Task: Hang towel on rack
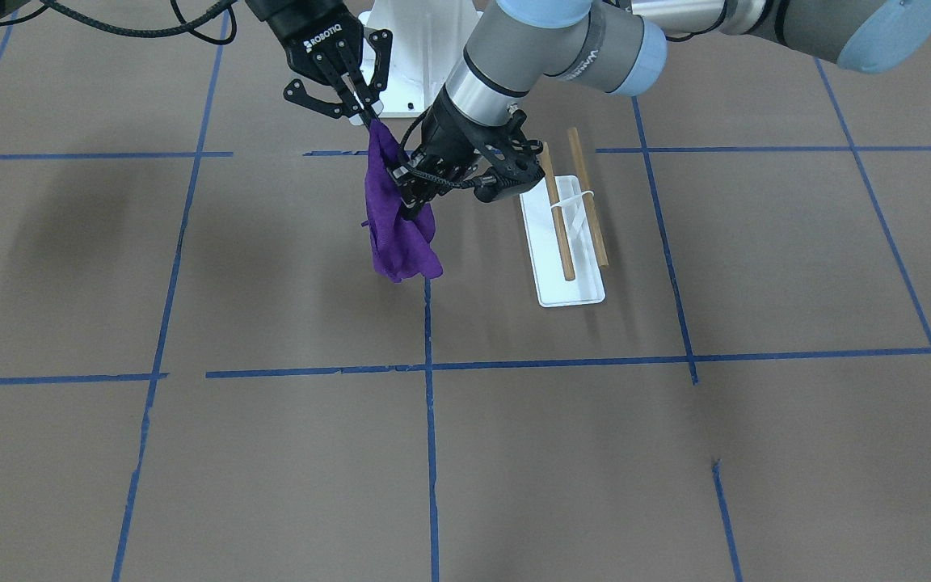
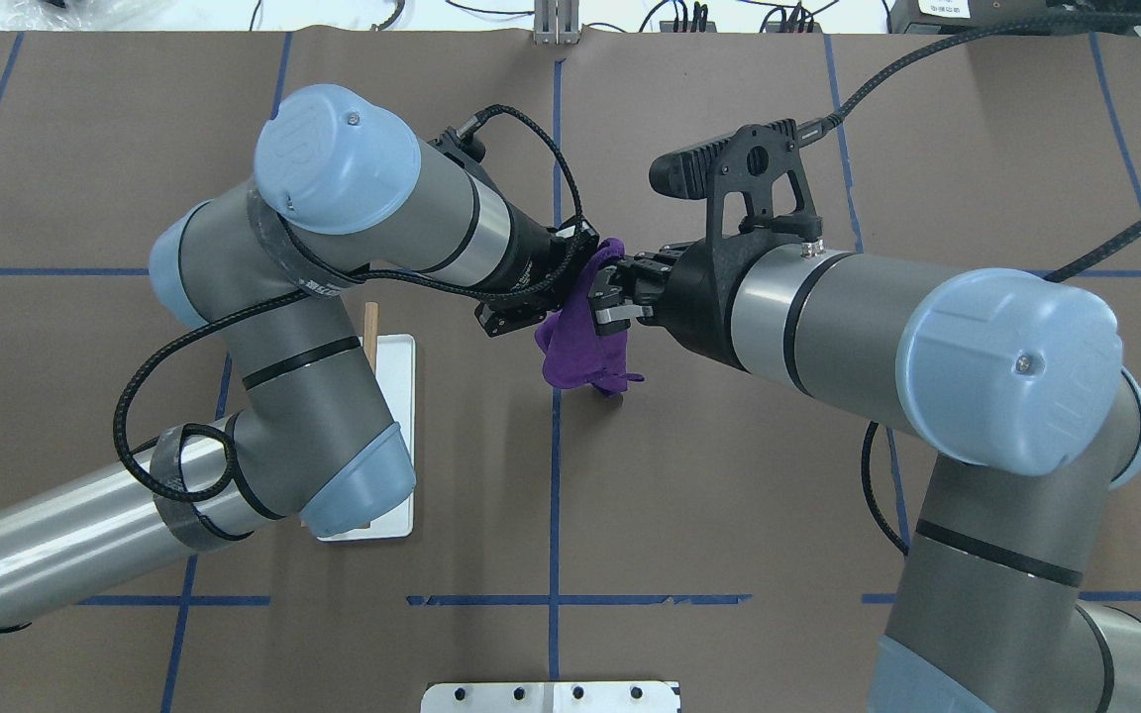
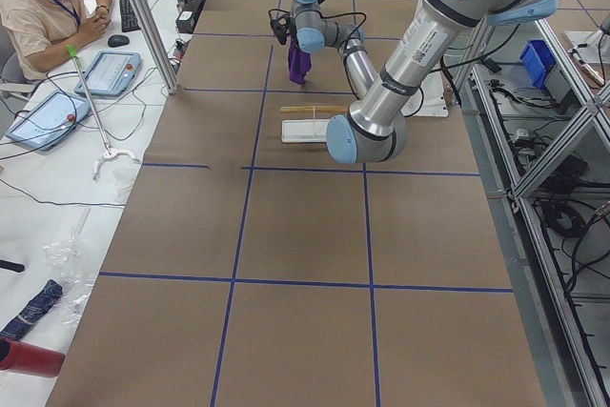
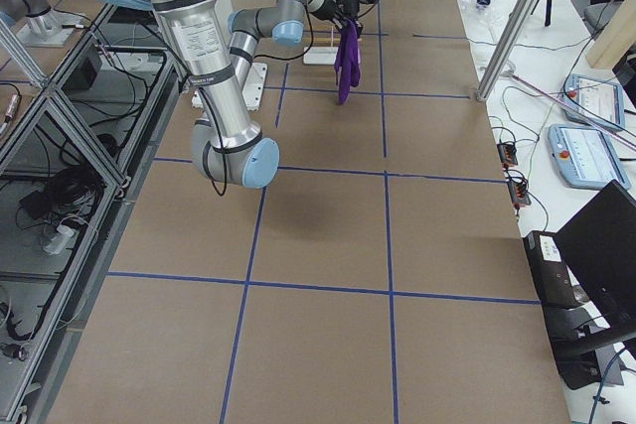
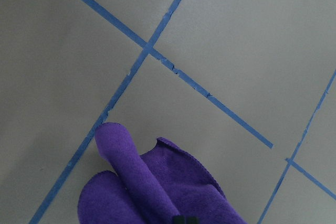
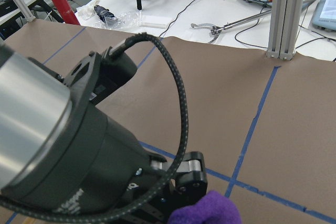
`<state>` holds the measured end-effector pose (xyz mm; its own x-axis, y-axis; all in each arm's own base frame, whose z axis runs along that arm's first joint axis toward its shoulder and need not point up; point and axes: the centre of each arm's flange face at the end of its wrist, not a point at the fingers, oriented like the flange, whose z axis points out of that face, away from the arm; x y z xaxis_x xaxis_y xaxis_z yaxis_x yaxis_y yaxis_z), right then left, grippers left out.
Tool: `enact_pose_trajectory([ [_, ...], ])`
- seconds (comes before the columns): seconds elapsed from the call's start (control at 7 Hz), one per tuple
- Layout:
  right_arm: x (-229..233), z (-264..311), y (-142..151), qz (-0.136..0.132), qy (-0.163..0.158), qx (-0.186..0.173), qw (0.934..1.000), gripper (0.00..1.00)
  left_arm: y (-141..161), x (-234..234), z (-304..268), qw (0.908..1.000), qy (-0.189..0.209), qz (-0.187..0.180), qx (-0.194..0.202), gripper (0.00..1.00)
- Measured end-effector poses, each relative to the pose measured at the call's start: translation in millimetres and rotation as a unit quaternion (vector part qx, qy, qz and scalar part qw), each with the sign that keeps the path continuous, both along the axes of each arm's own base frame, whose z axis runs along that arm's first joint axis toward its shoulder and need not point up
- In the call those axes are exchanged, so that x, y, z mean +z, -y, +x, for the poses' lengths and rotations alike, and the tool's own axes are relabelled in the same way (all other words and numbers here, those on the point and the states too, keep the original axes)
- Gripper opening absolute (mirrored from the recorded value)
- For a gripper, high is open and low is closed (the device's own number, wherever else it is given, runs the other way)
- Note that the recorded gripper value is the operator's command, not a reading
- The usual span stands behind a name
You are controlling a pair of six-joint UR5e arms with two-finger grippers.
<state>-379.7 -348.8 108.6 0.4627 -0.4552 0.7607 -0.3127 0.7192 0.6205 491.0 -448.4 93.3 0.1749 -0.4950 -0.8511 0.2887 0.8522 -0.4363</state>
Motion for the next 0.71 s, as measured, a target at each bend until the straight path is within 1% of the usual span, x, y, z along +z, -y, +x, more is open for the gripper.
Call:
enact_pose_trajectory([
  [0.14, 8.1, -3.5, -3.3, -0.030, 0.001, -0.019, 0.9994, 1.00, -2.1, 1.6, -4.4, 0.9999, 0.001, 0.013, 0.003, 0.00],
  [0.29, 25.4, -7.9, -4.9, -0.060, -0.015, -0.041, 0.9972, 1.00, -6.8, 9.7, -14.5, 0.9995, 0.004, 0.031, 0.007, 0.00],
  [0.43, 48.7, -6.4, 0.8, -0.086, -0.044, -0.045, 0.9943, 1.00, -12.6, 25.2, -31.2, 0.9983, 0.010, 0.056, 0.012, 0.00],
  [0.57, 75.0, 1.2, 14.2, -0.112, -0.080, -0.040, 0.9897, 1.00, -16.1, 43.2, -51.2, 0.9961, 0.020, 0.085, 0.016, 0.00],
  [0.71, 102.2, 12.8, 33.3, -0.134, -0.120, -0.041, 0.9829, 1.00, -17.0, 59.5, -70.3, 0.9925, 0.032, 0.116, 0.020, 0.00],
])
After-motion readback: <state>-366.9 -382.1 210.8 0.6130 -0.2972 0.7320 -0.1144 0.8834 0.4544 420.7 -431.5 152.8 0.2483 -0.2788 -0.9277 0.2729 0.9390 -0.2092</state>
